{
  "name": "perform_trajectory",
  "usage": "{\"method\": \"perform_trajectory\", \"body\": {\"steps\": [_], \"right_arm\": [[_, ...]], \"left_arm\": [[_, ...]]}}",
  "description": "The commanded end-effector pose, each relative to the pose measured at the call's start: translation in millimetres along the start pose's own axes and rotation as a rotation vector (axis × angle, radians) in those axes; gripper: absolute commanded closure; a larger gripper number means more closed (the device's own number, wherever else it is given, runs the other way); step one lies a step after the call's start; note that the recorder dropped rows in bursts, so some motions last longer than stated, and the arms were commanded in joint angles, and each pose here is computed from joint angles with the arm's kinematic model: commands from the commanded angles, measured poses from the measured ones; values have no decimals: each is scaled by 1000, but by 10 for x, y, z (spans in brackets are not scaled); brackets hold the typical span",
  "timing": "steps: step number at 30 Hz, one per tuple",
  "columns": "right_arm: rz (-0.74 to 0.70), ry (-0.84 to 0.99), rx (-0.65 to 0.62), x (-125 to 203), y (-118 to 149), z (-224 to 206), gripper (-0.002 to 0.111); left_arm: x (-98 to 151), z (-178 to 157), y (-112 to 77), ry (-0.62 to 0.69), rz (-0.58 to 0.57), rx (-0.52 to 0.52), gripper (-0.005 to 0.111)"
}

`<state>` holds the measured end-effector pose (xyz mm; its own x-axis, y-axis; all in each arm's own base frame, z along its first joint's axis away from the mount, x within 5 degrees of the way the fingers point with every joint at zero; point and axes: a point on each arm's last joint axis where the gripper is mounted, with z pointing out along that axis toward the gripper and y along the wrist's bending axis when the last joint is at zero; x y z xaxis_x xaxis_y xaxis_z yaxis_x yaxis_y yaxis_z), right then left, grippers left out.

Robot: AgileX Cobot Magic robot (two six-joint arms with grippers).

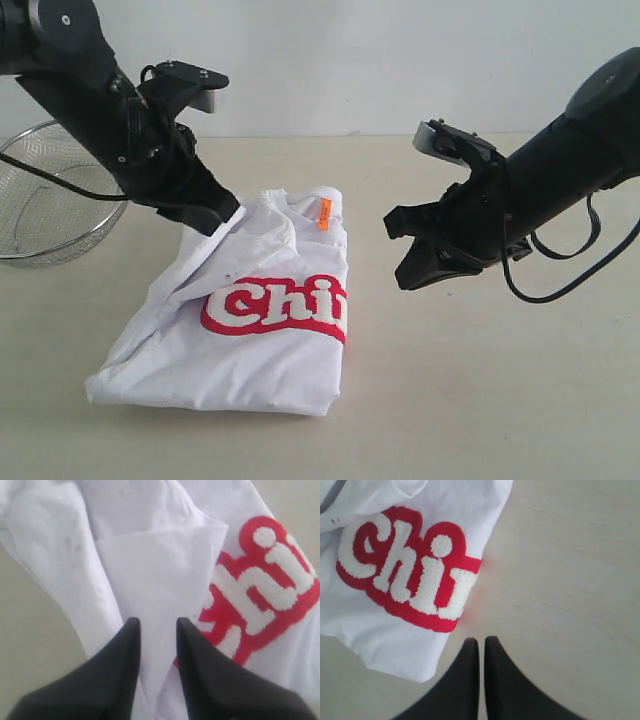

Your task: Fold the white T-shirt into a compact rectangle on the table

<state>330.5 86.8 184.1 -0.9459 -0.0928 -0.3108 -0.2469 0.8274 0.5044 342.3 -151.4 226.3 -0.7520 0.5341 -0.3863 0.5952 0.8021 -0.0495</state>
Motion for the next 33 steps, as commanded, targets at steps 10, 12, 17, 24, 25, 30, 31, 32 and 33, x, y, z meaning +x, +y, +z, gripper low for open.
{"method": "perform_trajectory", "body": {"steps": [10,12,17,24,25,30,31,32,33], "right_arm": [[10,13,-40,25,44,-49,108],[8,28,-52,39,65,-44,108],[13,45,-65,54,77,-46,108],[28,17,-45,28,58,-44,108],[28,15,-44,27,57,-44,108],[28,13,-42,25,56,-44,108],[26,13,-42,25,56,-44,108],[26,13,-42,25,56,-44,108],[26,13,-42,25,56,-44,108]], "left_arm": [[-299,580,161,-89,-18,-29,93],[-402,614,185,-97,-19,-27,94],[-472,799,218,-68,-38,-9,94],[-439,1006,256,-25,-35,-9,94],[-425,1040,261,-16,-32,-10,94],[-383,1079,330,22,-7,-75,94],[-372,1077,348,33,-10,-95,94],[-361,1074,370,45,-7,-119,94],[-348,1070,395,57,-11,-136,94]]}}
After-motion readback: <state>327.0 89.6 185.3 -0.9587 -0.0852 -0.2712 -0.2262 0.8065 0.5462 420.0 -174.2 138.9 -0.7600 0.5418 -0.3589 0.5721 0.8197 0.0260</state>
